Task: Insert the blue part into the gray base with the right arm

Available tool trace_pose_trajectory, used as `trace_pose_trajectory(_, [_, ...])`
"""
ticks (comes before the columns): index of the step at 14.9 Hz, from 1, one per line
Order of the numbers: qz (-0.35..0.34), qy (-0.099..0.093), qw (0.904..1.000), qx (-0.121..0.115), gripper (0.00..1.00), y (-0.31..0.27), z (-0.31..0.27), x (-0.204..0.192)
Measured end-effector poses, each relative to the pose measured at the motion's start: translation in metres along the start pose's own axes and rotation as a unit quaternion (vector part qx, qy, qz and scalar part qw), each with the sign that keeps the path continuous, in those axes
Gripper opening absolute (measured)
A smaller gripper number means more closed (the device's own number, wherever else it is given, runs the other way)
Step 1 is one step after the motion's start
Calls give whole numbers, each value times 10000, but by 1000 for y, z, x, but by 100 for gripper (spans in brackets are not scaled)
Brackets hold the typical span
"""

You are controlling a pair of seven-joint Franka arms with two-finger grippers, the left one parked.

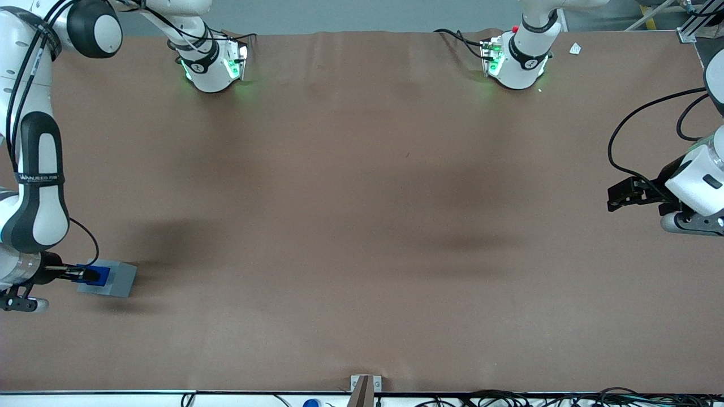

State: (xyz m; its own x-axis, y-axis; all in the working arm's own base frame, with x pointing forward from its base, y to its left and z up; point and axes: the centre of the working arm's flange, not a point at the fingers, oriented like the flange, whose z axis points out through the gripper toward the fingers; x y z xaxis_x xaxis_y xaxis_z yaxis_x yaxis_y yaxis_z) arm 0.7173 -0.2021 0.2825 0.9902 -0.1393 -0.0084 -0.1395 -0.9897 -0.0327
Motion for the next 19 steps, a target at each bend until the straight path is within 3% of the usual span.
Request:
trace_pose_trajectory(2, [0,0,10000,0,51,0,0,0])
trace_pose_trajectory(5, [11,-47,10000,7,59,1,8,-2])
trace_pose_trajectory(9, [11,10,10000,-3,96,2,5,0])
trace_pose_trajectory(10, [0,71,10000,-7,100,1,-1,2])
trace_pose_trajectory(16, [-175,370,9991,62,100,-23,-125,-8])
trace_pose_trajectory(17, [-210,378,9990,67,100,-27,-154,-16])
trace_pose_trajectory(19, [-386,145,9991,23,100,-45,-204,-40])
